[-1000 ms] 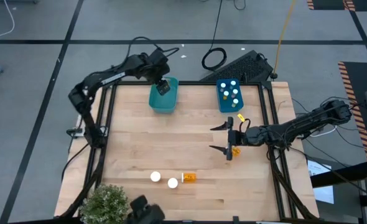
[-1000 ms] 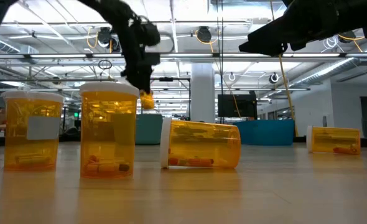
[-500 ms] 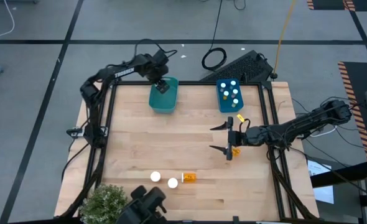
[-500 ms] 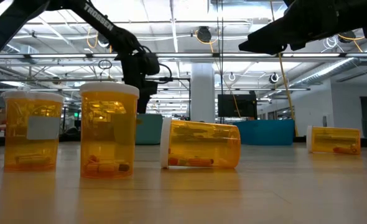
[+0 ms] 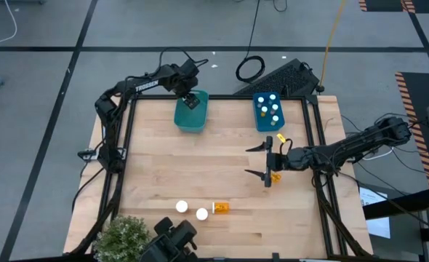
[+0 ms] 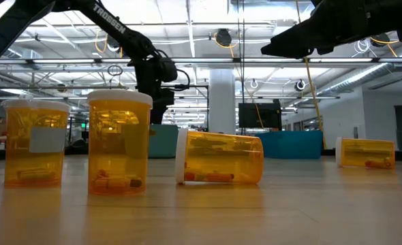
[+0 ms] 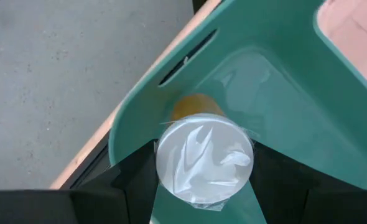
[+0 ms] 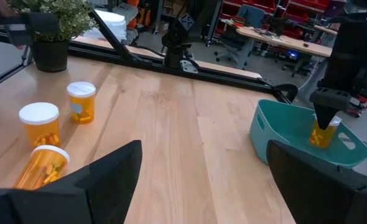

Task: Pick and place medicine bottles into bin by pill shape (circle, oval)
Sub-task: Put the big orange pill bottle into the green bin

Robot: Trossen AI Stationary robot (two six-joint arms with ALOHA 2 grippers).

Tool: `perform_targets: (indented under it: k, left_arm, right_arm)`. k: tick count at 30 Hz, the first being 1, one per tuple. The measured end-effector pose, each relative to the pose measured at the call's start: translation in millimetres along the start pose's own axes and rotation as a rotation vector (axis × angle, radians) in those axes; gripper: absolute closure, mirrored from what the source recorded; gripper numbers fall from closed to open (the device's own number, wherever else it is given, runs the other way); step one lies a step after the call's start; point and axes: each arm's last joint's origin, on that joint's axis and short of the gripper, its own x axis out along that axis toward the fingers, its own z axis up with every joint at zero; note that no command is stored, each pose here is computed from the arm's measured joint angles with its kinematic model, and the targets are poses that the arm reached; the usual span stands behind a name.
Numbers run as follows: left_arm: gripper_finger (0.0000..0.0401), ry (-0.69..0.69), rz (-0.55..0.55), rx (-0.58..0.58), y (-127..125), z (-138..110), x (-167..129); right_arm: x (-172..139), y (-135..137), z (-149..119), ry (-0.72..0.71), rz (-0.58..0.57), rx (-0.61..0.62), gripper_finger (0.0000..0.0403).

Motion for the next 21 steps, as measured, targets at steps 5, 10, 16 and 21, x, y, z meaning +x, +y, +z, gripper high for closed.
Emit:
perform_targets:
  k: [5,10,16,21]
  left_arm:
    - [0.0176,0.003,-0.002,0.0,-2,0,0]
    - [0.0176,0.003,0.007,0.016,-9,0,0]
    - [0.0176,0.017,0.044,0.039,-14,-1,3]
    - [0.0176,0.04,0.04,0.043,-18,-1,12]
  right_arm:
    - [0,0,0,0.0,0.0,0.0,0.0067]
    - [0,0,1,-0.005,-0.001,0.002,0.0067]
    - [0,0,1,-0.007,-0.001,0.003,0.0067]
    - [0,0,1,-0.012,-0.002,0.004,0.0067]
